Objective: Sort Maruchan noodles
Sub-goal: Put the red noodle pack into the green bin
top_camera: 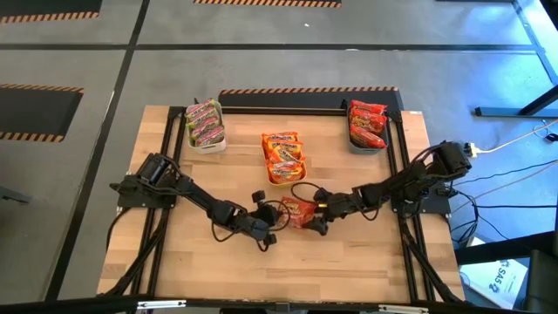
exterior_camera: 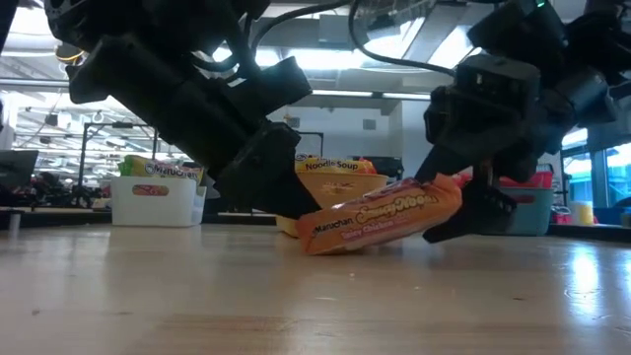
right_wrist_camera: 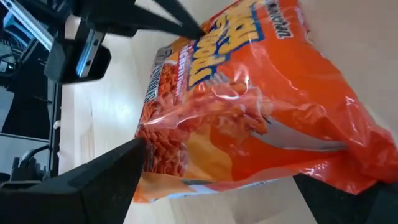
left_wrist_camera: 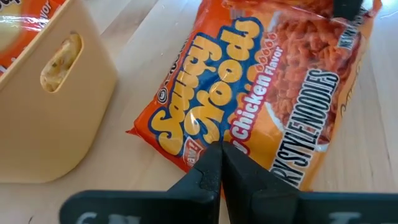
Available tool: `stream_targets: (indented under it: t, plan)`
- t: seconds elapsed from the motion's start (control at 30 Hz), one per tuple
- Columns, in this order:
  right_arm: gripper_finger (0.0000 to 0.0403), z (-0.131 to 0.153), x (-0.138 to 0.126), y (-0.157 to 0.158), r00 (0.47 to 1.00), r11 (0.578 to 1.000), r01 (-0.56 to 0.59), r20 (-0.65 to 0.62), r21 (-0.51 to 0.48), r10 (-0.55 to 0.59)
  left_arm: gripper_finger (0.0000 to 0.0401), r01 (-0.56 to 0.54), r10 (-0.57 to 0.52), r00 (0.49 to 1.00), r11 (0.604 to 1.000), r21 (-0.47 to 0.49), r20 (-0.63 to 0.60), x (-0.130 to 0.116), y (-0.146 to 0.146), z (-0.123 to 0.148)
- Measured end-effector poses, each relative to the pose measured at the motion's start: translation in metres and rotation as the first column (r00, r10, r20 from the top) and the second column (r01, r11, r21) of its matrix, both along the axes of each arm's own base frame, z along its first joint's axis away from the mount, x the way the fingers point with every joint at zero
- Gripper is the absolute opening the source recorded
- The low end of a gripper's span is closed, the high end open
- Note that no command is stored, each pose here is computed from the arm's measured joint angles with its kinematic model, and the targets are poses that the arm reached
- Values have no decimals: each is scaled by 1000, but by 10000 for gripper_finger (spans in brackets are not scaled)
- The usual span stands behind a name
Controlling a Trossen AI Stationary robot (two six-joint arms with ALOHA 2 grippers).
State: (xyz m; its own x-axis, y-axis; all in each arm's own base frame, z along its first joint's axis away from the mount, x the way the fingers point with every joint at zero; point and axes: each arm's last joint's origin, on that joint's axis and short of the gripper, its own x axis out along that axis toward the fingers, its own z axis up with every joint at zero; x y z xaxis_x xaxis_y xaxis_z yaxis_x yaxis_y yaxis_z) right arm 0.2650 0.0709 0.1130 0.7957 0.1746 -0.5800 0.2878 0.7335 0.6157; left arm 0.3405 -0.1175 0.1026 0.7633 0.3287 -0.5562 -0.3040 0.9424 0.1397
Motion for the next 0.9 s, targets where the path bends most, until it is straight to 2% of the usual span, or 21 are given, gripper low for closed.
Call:
stream_targets:
  t: [0.4,0.63,0.9]
  plan:
    - [386,5,6,-4,1000,1000,3,31,-13,-2,11,-4,4,1000,1000,10,15,-1,-4,0]
    - [386,5,6,-1,996,995,-86,11,45,86,3,17,-17,1000,1000,7,15,-2,-8,0]
    - [379,7,8,-2,998,998,-59,33,27,59,8,16,-16,999,1000,5,30,-1,-8,1]
